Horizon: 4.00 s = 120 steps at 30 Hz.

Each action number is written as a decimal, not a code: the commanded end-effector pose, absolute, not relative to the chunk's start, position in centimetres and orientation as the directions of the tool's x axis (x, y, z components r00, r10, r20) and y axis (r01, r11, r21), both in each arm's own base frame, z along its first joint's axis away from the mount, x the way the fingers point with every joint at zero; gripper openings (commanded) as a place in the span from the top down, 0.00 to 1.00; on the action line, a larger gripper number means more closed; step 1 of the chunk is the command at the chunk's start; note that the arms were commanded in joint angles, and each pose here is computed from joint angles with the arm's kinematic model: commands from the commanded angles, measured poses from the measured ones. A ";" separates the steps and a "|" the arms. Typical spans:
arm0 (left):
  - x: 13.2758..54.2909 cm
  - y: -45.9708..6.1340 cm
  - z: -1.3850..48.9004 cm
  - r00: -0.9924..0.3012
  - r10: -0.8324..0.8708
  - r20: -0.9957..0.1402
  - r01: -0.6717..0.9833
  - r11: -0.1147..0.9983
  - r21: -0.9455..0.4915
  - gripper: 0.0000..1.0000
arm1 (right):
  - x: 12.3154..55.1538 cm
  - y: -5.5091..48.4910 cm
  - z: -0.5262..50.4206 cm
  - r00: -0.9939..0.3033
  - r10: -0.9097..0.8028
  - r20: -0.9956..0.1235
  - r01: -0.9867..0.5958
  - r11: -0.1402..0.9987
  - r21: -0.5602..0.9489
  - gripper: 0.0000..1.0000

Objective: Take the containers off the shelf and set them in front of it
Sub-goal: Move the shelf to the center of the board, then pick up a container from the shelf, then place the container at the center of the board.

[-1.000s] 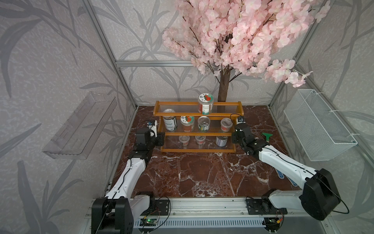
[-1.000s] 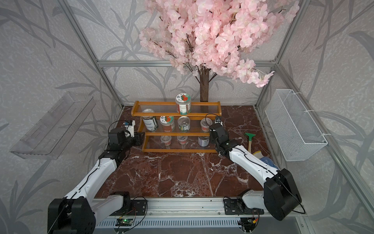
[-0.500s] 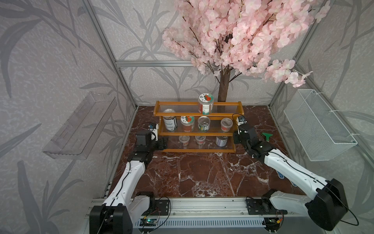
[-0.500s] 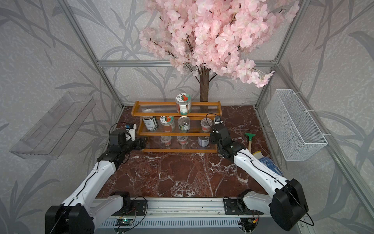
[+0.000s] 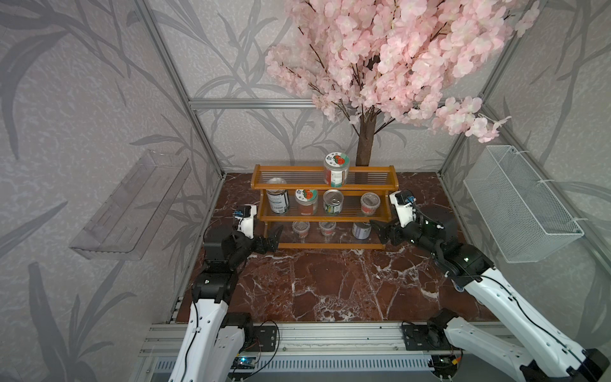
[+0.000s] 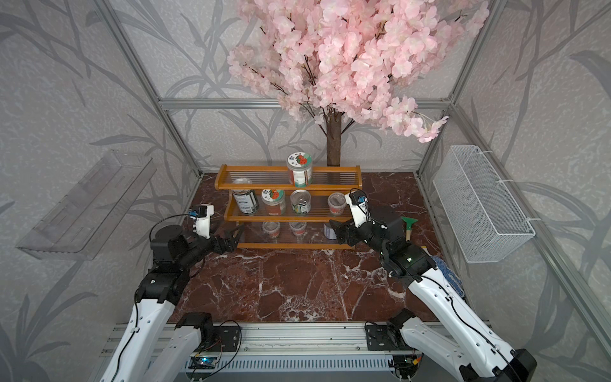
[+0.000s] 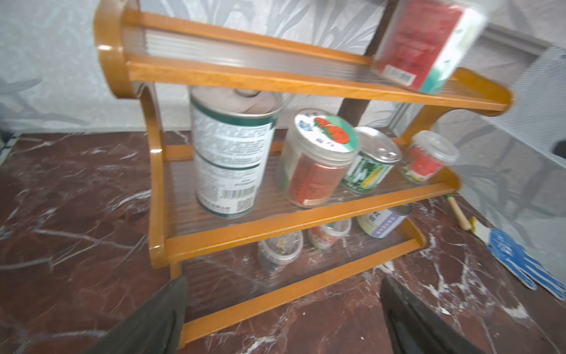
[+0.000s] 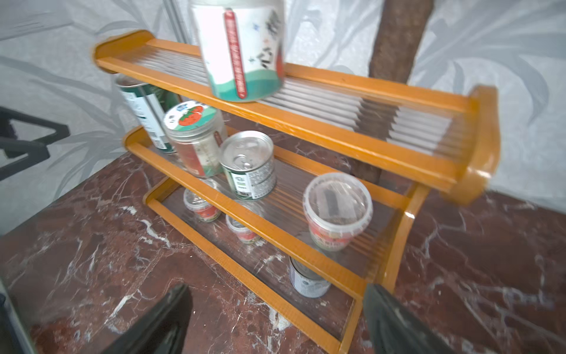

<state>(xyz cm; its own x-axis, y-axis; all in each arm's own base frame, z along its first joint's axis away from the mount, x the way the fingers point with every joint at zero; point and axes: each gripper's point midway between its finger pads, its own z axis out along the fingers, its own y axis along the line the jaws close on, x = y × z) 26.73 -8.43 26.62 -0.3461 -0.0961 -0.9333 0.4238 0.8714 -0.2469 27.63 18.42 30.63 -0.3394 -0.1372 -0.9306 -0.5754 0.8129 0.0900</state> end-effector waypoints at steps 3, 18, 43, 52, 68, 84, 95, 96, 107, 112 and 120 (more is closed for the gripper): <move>24.5 -11.3 29.0 -0.286 -0.129 -0.949 0.594 0.754 -0.282 0.00 | 27.6 21.6 36.1 -0.233 -0.099 -0.967 -0.707 0.700 0.099 0.01; 25.1 -11.5 27.7 -0.309 -0.161 -0.937 0.593 0.738 -0.322 0.00 | 37.2 27.5 39.7 -0.204 -0.036 -0.978 -0.701 0.703 0.120 0.01; 25.1 -11.4 27.1 -0.321 -0.146 -0.936 0.586 0.746 -0.317 0.00 | 43.3 31.4 39.0 -0.194 -0.081 -0.978 -0.710 0.699 0.083 0.01; 25.1 -11.5 26.9 -0.325 -0.143 -0.935 0.587 0.745 -0.317 0.00 | 43.6 32.1 38.2 -0.215 -0.098 -0.972 -0.729 0.678 0.092 0.14; 25.4 -12.0 28.5 -0.307 -0.182 -0.934 0.616 0.710 -0.341 0.00 | 37.7 31.0 42.7 -0.131 -0.092 -0.987 -0.808 0.587 0.052 0.24; 24.0 -14.4 29.4 -0.315 -0.144 -0.938 0.700 0.633 -0.332 0.00 | 24.6 27.9 33.8 -0.206 -0.174 -0.963 -0.857 0.507 0.092 0.24; 23.2 -16.0 28.4 -0.329 -0.113 -0.938 0.735 0.593 -0.329 0.00 | 23.1 24.9 23.2 -0.267 -0.158 -0.951 -0.769 0.630 0.112 0.24; 23.2 -16.2 28.1 -0.333 -0.108 -0.937 0.735 0.593 -0.330 0.00 | 23.3 24.6 22.3 -0.278 -0.162 -0.947 -0.755 0.646 0.111 0.24; 23.2 -17.1 26.0 -0.362 -0.071 -0.930 0.730 0.598 -0.330 0.00 | 24.3 22.1 15.1 -0.355 -0.168 -0.920 -0.605 0.791 0.089 0.24; 23.3 -17.4 25.5 -0.370 -0.058 -0.927 0.733 0.596 -0.329 0.00 | 24.0 21.7 12.9 -0.387 -0.155 -0.909 -0.562 0.821 0.099 0.24; 23.4 -17.5 25.0 -0.381 -0.046 -0.924 0.733 0.594 -0.331 0.00 | 23.7 22.0 10.2 -0.429 -0.170 -0.887 -0.550 0.828 0.107 0.20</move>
